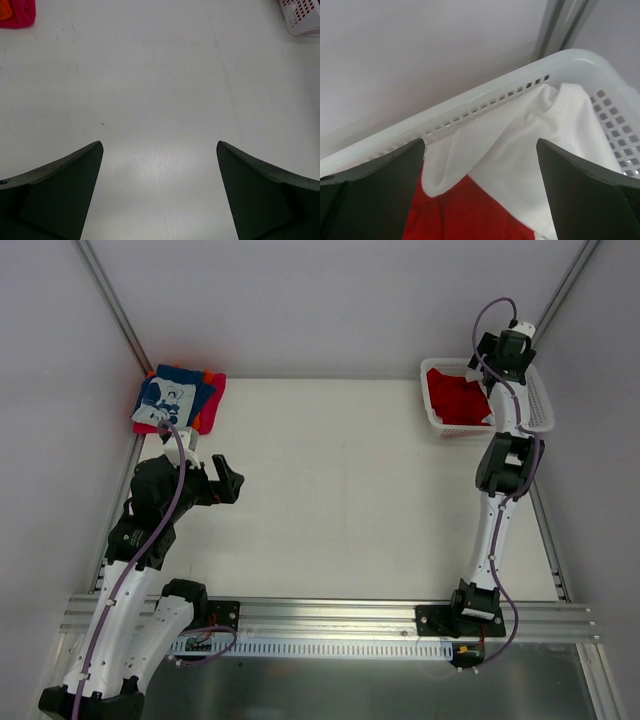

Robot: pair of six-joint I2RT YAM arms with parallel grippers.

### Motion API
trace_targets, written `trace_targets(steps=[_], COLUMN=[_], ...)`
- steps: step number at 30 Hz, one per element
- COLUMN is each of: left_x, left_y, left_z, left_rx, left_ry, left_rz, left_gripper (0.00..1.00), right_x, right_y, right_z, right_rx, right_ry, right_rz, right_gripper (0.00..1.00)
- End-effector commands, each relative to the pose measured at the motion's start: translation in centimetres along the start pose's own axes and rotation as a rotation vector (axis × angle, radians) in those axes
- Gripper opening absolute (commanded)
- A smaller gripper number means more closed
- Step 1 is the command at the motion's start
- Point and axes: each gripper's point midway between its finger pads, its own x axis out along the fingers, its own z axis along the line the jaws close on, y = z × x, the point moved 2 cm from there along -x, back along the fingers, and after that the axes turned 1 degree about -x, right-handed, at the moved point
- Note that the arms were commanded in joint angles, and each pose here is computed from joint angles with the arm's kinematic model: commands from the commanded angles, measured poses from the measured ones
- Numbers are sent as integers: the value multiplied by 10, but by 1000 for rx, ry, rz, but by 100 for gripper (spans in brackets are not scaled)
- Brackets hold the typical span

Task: Fold and stack the t-shirts
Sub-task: Grab the tshirt from the pile

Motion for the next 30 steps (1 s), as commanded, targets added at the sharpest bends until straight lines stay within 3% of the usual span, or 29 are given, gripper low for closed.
trace_targets(steps=[1, 13, 20, 22, 26, 27, 28, 30], left_x=[-1, -1, -3, -3, -3, -3, -3, -3], left_y=[-6, -8, -9, -9, -9, -8, -8, -8], left_z=[-2, -2, -2, -2, -2, -2, -3, -3], left_rx=[20, 20, 18, 16, 18, 18, 18, 18], left_ry=[9, 9, 10, 10, 10, 10, 12, 13], left_rz=[-17, -23, -29, -28, -29, -28, -26, -25], left_gripper=[99, 99, 99, 99, 99, 99, 99, 99], right_x=[5, 20, 17, 17, 17, 16, 16, 16], right_y=[-24, 27, 28, 26, 23, 21, 18, 20], right_z=[-13, 4, 16, 15, 10, 10, 9, 4], right_rx=[12, 25, 15, 10, -10, -20, -21, -30], right_ry=[32, -11, -4, -1, 25, 28, 34, 59], right_rz=[-90, 3, -6, -13, -27, -32, -40, -41], right_gripper=[99, 99, 96, 89, 59, 51, 33, 16])
